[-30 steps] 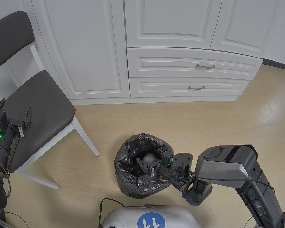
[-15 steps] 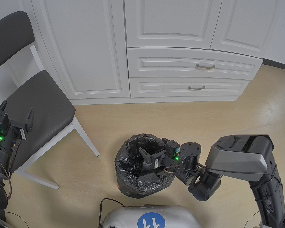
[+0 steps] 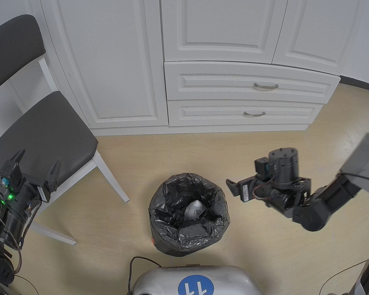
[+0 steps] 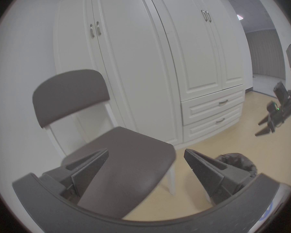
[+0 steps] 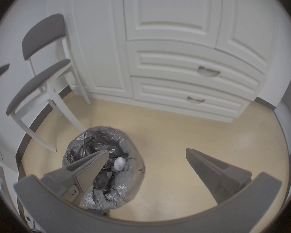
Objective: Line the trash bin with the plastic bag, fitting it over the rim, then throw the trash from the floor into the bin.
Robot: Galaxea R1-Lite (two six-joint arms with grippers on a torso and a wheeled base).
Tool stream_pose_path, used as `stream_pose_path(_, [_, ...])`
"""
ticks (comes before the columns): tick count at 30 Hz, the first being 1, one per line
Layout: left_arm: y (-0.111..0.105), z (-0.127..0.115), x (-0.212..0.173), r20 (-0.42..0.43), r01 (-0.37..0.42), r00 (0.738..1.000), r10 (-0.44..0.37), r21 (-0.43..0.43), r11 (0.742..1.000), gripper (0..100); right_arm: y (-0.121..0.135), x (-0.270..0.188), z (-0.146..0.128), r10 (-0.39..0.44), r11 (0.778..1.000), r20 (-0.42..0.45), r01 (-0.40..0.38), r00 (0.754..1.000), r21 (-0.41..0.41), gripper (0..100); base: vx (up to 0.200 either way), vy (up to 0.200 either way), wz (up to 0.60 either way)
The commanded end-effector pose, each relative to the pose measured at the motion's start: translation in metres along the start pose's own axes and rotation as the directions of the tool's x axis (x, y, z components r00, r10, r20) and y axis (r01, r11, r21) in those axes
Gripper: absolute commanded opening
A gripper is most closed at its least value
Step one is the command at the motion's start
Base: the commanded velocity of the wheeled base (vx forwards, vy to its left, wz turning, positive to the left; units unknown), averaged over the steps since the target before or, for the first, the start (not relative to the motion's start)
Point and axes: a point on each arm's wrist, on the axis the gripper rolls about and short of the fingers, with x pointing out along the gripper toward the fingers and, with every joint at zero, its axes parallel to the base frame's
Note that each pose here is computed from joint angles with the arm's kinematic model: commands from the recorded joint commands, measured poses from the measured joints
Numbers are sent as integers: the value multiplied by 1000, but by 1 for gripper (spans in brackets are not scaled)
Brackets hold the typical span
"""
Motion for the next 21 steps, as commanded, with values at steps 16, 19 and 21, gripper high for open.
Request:
stream_pose_path(16, [23, 93, -68, -112, 238, 949, -295, -357, 903, 100, -101, -227, 31, -238, 965, 55, 229, 970, 126, 100, 0, 0, 0])
stream_pose_path(19, [30, 97, -83, -120, 229, 950, -288, -355, 906, 100, -101, -258, 29, -189, 958, 68, 169, 980, 231, 100, 0, 0, 0])
stream_pose_path(21, [33, 98, -88, -117, 210, 957, -265, -354, 912, 100, -102, -271, 26, -158, 957, 90, 130, 983, 259, 100, 0, 0, 0])
